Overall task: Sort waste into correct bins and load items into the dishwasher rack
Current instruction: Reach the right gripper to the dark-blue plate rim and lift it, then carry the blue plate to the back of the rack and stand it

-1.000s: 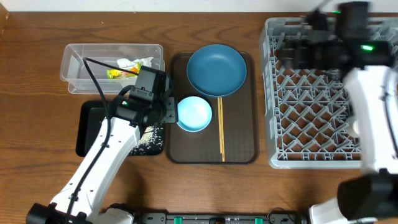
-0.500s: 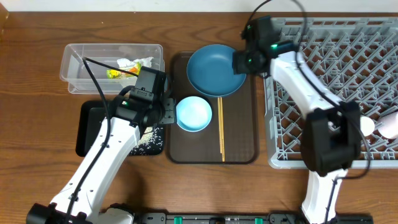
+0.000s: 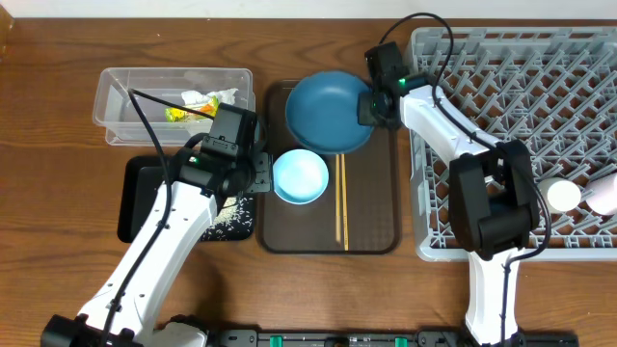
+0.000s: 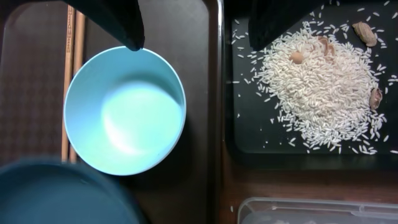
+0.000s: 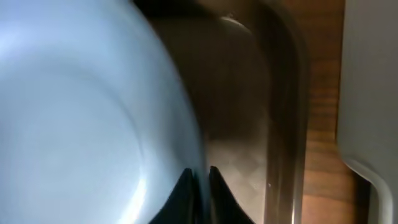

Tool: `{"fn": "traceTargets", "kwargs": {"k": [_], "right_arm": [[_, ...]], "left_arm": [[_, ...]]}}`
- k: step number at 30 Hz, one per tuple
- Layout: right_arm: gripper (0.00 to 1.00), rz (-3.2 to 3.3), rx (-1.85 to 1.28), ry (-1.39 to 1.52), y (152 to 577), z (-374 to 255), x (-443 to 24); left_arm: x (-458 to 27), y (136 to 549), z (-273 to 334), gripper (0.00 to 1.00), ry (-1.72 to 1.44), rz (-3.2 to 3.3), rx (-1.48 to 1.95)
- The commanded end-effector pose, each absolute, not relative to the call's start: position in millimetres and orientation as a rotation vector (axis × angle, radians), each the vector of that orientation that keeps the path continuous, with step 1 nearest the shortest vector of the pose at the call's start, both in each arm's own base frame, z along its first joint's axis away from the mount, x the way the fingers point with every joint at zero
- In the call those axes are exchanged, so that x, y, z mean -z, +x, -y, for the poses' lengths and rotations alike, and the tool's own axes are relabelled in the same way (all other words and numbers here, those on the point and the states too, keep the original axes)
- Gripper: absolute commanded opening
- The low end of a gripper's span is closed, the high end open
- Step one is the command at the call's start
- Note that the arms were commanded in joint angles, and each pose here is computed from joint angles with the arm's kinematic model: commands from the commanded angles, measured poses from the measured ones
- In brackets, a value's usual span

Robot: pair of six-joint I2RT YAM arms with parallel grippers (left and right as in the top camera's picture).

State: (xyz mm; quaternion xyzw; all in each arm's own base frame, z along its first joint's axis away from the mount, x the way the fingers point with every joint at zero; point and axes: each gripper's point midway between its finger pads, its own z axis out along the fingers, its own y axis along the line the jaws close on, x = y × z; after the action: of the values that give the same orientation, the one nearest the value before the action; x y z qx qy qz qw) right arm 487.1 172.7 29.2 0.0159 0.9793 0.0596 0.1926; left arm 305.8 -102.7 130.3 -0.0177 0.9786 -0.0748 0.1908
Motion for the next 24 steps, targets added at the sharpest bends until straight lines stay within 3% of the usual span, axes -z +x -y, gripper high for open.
{"fn": "traceTargets", "kwargs": {"k": [1,7,16,24], "right_arm": [[0.01,-2.727,-0.145,0.059,489,-169,-40],[0.01,-2.566,-0.129,0.070,506,-137,-114],[0.01,-2.137,0.317,0.001,508,-8,-294],[0.01,-2.052,0.846,-0.089,484,114,-348]], "left_arm": [[-130,306,99,0.57,-0.060,-2.750,0.187],[-131,307,99,0.57,-0.060,-2.750,0.187],[-131,307,99,0.57,-0.060,-2.749,0.187],[-131,307,99,0.58,-0.060,-2.749,0.187]]}}
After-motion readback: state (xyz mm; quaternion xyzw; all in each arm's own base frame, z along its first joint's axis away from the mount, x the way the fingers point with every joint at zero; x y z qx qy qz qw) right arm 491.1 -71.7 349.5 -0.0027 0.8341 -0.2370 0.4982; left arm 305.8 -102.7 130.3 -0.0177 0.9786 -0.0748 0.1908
